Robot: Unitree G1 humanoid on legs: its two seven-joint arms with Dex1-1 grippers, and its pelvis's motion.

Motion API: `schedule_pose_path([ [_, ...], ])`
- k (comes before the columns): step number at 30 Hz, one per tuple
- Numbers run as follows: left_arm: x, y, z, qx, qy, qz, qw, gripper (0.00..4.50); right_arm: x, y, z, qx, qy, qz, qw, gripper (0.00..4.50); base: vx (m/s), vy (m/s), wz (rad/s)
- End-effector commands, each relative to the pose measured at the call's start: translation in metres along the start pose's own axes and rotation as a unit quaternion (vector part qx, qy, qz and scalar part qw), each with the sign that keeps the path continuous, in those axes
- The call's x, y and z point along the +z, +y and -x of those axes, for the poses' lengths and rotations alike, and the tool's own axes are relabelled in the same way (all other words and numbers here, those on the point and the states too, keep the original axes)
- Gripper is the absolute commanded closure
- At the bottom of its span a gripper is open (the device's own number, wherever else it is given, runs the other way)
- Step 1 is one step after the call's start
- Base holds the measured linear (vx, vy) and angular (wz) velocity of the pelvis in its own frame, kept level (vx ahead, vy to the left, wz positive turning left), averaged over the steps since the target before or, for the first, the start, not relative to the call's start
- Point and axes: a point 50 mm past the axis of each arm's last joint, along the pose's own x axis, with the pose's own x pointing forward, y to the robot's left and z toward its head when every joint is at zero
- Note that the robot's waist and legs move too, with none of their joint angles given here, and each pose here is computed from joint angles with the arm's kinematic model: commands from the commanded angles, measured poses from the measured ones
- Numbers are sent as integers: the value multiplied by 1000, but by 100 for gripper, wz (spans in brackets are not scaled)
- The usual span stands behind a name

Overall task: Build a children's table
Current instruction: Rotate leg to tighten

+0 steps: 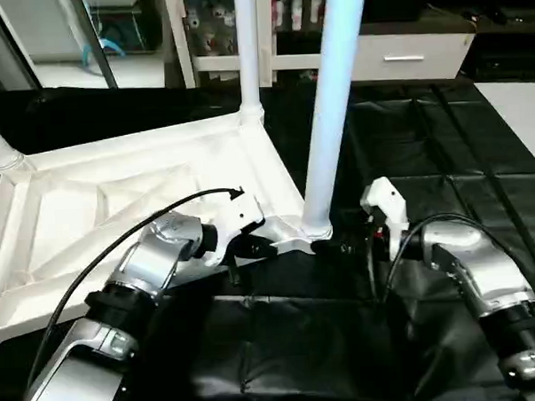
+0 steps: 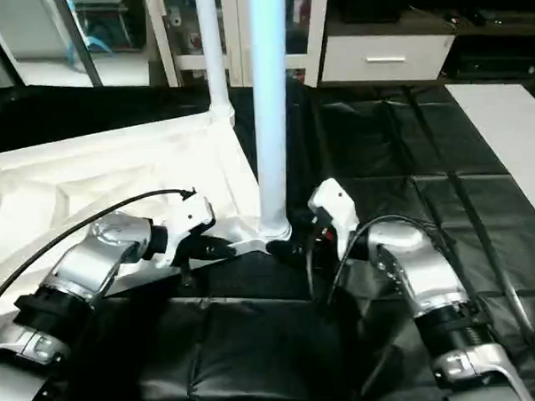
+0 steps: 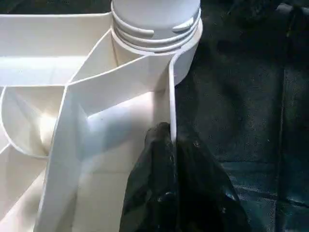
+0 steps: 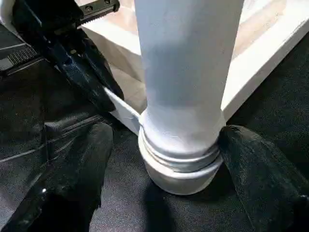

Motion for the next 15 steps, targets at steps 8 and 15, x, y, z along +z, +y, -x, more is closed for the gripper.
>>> schedule_pose_path([
  [8, -17, -17, -9, -53, 41, 18, 998, 450, 7, -1, -19, 7, -6, 8, 1000, 94, 0, 0, 0],
  [15, -18, -18, -8, -50, 44, 20, 998, 450, 5, 2, -22, 23, 2, 12, 1000, 149, 0, 0, 0],
])
